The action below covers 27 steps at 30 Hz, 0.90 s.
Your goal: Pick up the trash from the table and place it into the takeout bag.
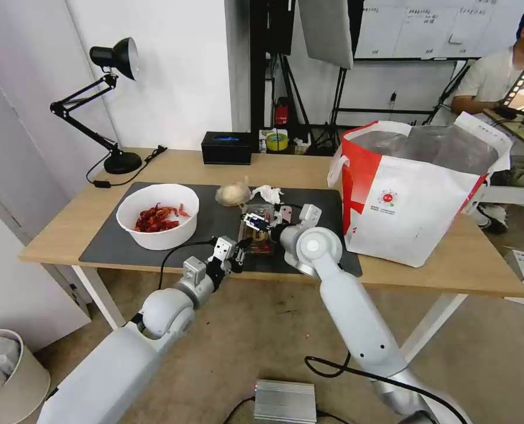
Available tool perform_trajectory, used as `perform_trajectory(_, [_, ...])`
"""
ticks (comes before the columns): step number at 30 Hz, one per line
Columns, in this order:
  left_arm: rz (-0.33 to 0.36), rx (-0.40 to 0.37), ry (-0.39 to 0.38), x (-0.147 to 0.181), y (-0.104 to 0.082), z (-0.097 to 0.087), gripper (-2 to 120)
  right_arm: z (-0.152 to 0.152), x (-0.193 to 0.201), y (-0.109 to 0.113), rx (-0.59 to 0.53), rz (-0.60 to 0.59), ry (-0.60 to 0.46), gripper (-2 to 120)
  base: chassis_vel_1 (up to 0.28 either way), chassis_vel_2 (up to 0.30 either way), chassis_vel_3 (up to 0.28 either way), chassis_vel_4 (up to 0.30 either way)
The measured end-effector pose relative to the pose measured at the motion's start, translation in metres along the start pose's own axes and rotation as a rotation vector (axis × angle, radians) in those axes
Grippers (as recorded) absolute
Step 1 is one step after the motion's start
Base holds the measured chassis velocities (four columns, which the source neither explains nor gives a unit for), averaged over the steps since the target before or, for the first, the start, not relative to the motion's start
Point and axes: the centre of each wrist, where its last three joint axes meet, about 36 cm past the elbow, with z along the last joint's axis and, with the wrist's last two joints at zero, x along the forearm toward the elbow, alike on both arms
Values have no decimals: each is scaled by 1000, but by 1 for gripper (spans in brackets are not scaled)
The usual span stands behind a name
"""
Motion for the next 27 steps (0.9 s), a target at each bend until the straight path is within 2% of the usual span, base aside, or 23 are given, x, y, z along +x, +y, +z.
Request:
perform_trajectory(15, [6, 7, -8, -5, -4, -1, 0, 1, -7, 0, -9, -2, 11, 99, 0, 0, 0, 0])
perform_trajectory(17, [6, 6, -10, -6, -4, -2, 0, 1, -8, 0, -9, -1, 12, 96, 0, 0, 0, 0])
perform_trajectory(19, [6, 6, -11, -6, -4, -2, 0, 1, -9, 1, -8, 1, 13, 85, 0, 0, 0, 0])
perform_trajectory(21, [6, 6, -11, -6, -4, -2, 0, 1, -9, 1, -8, 1, 14, 82, 0, 0, 0, 0])
perform_trajectory(23, [3, 6, -12, -6, -4, -2, 0, 2, -9, 1, -5, 1, 17, 68, 0, 0, 0, 0])
perform_trajectory(27, [-6, 7, -13, -6, -4, -3, 0, 2, -9, 1, -4, 2, 18, 62, 0, 0, 0, 0])
